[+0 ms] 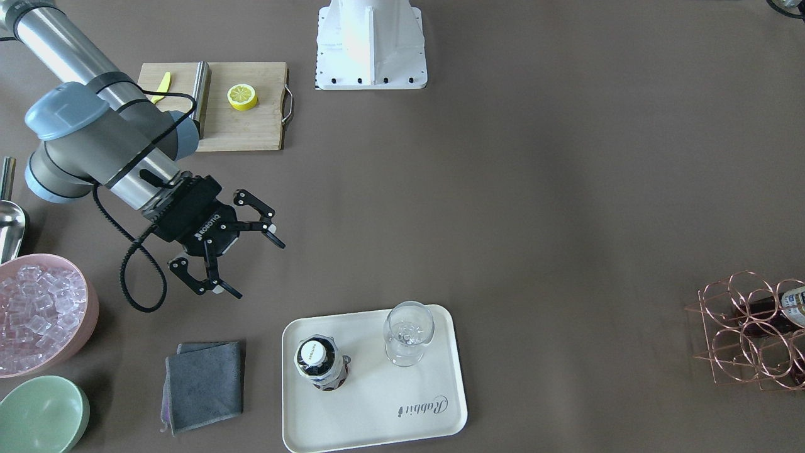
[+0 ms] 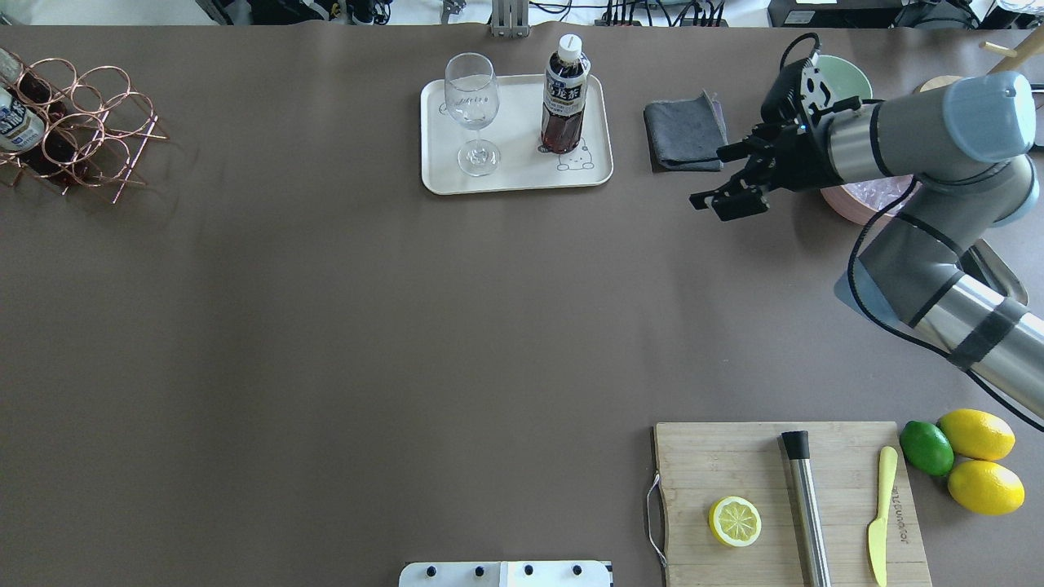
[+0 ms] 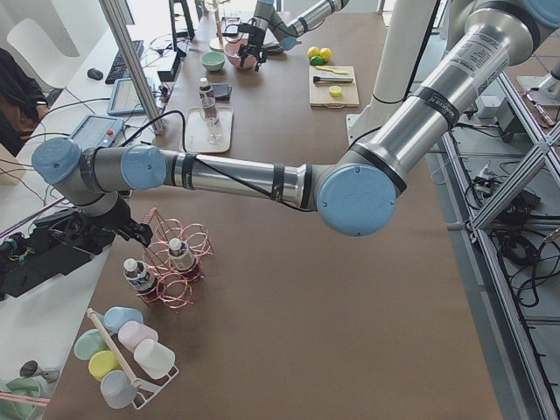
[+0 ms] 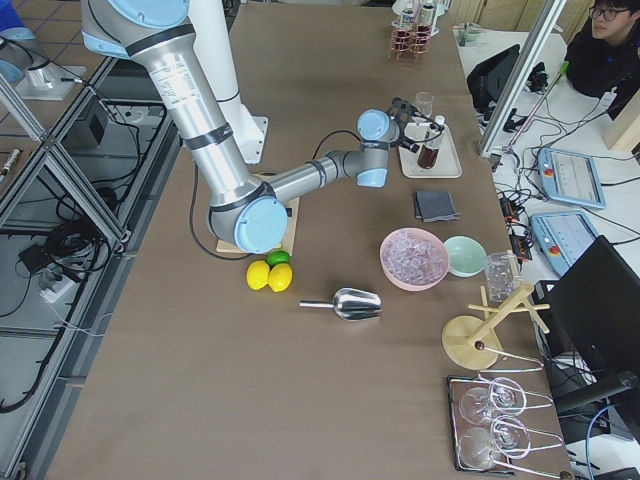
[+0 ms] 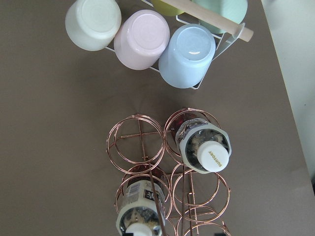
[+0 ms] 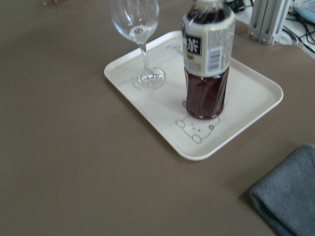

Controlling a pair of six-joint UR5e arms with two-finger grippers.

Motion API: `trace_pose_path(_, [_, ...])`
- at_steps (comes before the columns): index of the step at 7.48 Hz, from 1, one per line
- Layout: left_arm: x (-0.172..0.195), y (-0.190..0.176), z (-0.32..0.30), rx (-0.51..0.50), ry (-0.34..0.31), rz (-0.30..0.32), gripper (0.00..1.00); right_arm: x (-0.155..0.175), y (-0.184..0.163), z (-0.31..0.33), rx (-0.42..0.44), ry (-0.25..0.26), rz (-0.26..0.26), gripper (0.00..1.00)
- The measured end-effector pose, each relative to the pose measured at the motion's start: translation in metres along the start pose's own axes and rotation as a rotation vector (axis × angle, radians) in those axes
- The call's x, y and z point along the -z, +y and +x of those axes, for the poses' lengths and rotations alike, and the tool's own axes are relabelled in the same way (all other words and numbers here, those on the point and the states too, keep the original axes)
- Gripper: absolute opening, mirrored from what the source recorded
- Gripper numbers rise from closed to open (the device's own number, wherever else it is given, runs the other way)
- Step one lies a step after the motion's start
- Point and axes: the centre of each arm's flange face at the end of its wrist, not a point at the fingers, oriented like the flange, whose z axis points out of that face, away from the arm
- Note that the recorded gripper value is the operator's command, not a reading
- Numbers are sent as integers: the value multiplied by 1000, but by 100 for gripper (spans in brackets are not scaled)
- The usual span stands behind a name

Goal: Take tea from basket to plate

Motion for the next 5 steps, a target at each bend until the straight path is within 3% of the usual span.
trace_pose_path(2, [4, -4, -3, -27, 9, 7, 99, 39, 77, 39, 79, -37, -122, 100])
trace_pose_path(3, [9, -11, -10, -53, 14, 9, 99, 62, 105, 56, 47, -68, -180, 100])
trace_pose_path(5, [8, -16, -38, -122, 10, 14, 99, 124, 149, 101, -193, -119, -302, 100])
